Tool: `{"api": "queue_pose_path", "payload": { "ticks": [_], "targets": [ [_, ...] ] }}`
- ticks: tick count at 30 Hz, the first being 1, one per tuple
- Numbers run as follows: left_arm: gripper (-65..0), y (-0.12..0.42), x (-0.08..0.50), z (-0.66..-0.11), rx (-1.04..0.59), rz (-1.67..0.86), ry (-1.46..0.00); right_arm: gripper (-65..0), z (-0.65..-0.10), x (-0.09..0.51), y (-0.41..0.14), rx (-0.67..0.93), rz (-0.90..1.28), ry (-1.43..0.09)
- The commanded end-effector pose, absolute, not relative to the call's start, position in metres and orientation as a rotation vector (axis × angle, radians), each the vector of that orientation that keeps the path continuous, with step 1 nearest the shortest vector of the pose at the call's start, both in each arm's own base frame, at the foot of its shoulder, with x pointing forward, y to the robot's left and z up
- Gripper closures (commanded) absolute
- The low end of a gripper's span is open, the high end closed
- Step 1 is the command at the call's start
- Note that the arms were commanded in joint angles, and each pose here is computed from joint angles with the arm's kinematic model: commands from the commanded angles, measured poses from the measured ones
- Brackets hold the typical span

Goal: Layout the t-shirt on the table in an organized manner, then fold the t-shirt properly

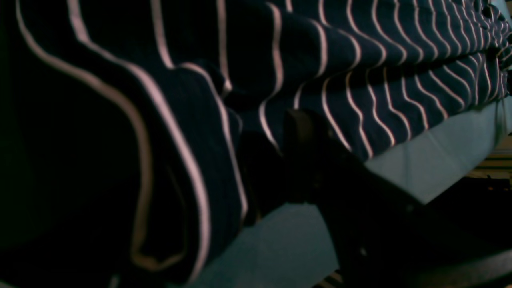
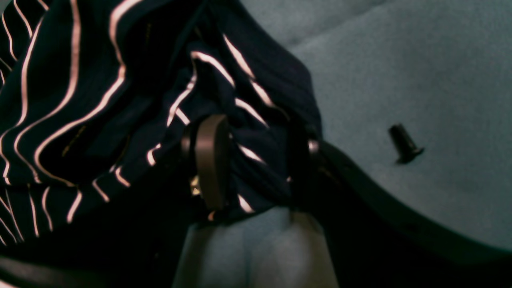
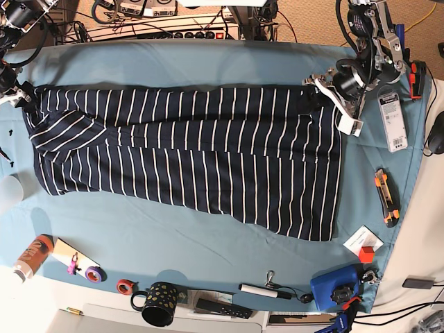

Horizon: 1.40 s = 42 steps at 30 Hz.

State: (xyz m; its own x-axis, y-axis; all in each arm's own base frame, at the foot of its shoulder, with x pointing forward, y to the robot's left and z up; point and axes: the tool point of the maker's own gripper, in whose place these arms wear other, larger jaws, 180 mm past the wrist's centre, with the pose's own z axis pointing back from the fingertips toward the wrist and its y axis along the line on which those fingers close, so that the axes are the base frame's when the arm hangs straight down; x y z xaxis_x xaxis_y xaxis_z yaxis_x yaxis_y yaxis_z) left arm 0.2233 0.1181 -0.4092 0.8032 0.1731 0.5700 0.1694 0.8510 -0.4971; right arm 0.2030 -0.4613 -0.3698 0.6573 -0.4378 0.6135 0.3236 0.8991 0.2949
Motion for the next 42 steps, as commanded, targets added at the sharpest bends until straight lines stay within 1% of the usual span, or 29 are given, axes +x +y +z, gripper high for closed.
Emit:
{"api": "queue_pose_path", "payload": {
  "ticks": [1, 3, 5, 6, 7, 8, 9, 10, 11, 15, 23, 25, 28, 34, 39, 40, 41, 42],
  "targets": [
    [-26.2, 0.141, 0.191, -0.441, -0.421, -0.013, -0.452, -24.4, -0.35, 0.211, -0.473, 0.14, -0.415, -0.782],
    [-24.8, 0.141, 0.189, -0.442, -0.42, -0.015, -0.441, -24.4, -0.352, 0.209, -0.472, 0.143, -0.413, -0.767],
    [-19.5, 0.141, 0.188, -0.443, -0.42, -0.017, -0.434, -24.4, -0.354, 0.207, -0.47, 0.147, -0.412, -0.75],
    [-15.2, 0.141, 0.188, -0.443, -0.419, -0.017, -0.434, -23.4, -0.355, 0.206, -0.47, 0.148, -0.411, -0.742],
    [-9.5, 0.141, 0.188, -0.443, -0.419, -0.017, -0.433, -19.0, -0.356, 0.205, -0.469, 0.15, -0.41, -0.73],
    [-3.6, 0.141, 0.187, -0.443, -0.42, -0.019, -0.426, -13.3, -0.357, 0.203, -0.468, 0.152, -0.409, -0.72],
    [0.0, 0.141, 0.185, -0.444, -0.42, -0.021, -0.415, -7.6, -0.359, 0.202, -0.467, 0.154, -0.407, -0.708],
    [0.0, 0.141, 0.182, -0.445, -0.419, -0.024, -0.401, -2.8, -0.36, 0.2, -0.467, 0.154, -0.407, -0.699],
    [0.0, 0.14, 0.178, -0.446, -0.418, -0.029, -0.376, 0.0, -0.361, 0.199, -0.467, 0.154, -0.407, -0.693],
    [0.0, 0.141, 0.168, -0.45, -0.414, -0.041, -0.316, 0.0, -0.366, 0.192, -0.464, 0.162, -0.402, -0.648],
    [0.0, 0.186, 0.166, -0.439, -0.353, 0.01, -0.365, 0.0, -0.359, 0.19, -0.469, 0.149, -0.388, -0.627],
    [0.0, 0.189, 0.168, -0.433, -0.39, 0.032, -0.392, 0.0, -0.354, 0.188, -0.47, 0.154, -0.376, -0.609],
    [0.0, 0.186, 0.168, -0.425, -0.446, 0.003, -0.393, 0.0, -0.346, 0.188, -0.466, 0.197, -0.364, -0.596],
    [0.0, 0.205, 0.169, -0.419, -0.407, -0.047, -0.388, 0.0, -0.352, 0.174, -0.458, 0.239, -0.366, -0.556],
    [0.0, 0.197, 0.178, -0.409, -0.467, -0.051, -0.453, 0.0, -0.352, 0.168, -0.453, 0.278, -0.377, -0.572],
    [-3.2, 0.196, 0.178, -0.408, -0.471, -0.07, -0.46, 0.0, -0.353, 0.168, -0.453, 0.279, -0.377, -0.572],
    [-9.7, 0.195, 0.178, -0.408, -0.473, -0.086, -0.465, 0.0, -0.353, 0.168, -0.453, 0.279, -0.377, -0.573],
    [-16.7, 0.195, 0.178, -0.408, -0.472, -0.089, -0.465, -3.2, -0.353, 0.168, -0.453, 0.279, -0.377, -0.573]
  ]
}}
